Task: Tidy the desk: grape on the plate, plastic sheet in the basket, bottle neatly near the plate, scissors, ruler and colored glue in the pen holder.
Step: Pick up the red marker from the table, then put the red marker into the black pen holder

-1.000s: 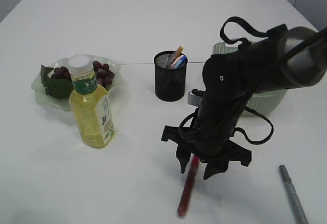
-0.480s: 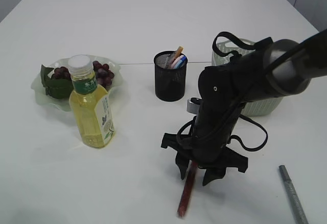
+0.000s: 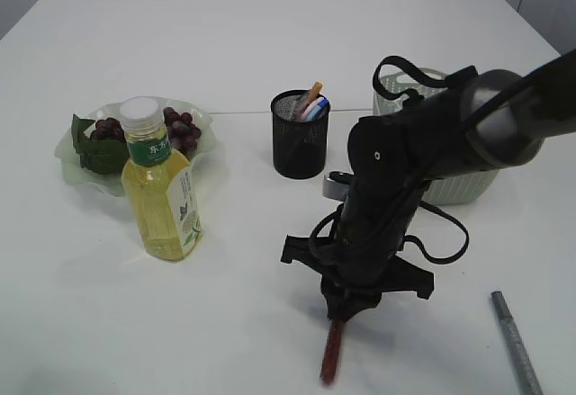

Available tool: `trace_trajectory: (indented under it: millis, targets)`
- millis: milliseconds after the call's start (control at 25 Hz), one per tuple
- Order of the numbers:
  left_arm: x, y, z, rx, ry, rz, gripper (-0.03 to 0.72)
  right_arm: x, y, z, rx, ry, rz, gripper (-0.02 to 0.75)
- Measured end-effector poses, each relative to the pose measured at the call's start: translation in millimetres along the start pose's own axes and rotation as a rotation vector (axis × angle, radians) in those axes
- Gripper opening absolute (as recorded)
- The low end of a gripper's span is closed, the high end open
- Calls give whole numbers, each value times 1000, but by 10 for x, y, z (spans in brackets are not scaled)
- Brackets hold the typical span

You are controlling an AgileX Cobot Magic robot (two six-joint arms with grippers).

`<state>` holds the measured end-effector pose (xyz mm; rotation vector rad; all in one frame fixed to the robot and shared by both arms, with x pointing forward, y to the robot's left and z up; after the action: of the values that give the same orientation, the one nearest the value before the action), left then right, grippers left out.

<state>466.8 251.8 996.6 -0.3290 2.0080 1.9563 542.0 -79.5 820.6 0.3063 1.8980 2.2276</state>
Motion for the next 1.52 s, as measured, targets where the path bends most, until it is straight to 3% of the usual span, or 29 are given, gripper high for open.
trace_trajectory:
  millis: [200,360,480,680,840,1000,1240,1520]
  targets:
    - [-6,0,-1,1,0,-4,239,38,2,61,-39,156,21,55]
    - [-11,0,-2,1,0,-7,239,100,100,176,-133,346,47,52]
    - [-13,0,-3,2,0,-8,239,113,335,294,-257,473,56,51]
    - [-13,0,-3,2,0,-8,239,-84,777,376,-508,522,5,34]
    - [-12,0,-12,7,4,-8,239,-300,1106,407,-710,600,-109,31]
    - [-7,0,-37,23,14,-4,239,-505,1287,412,-815,669,-252,31]
    - [-6,0,-42,26,16,-3,238,-795,1505,508,-872,758,-542,30]
    - [-6,0,-42,26,16,-3,239,-1325,1908,645,-789,810,-915,30]
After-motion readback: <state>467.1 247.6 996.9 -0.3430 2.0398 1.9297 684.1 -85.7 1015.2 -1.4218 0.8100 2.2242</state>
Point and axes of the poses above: a point on each arm's last joint axis where the gripper is mounted, y pointing back along that axis away from the gripper, z along the wrist's bending axis when the last joint is at zero, x = y × z, the point moved 7 cm from there along -y, pointing out along that axis toward the gripper, and after that the axes turned 2 degrees about -y, right-handed, at the moved point
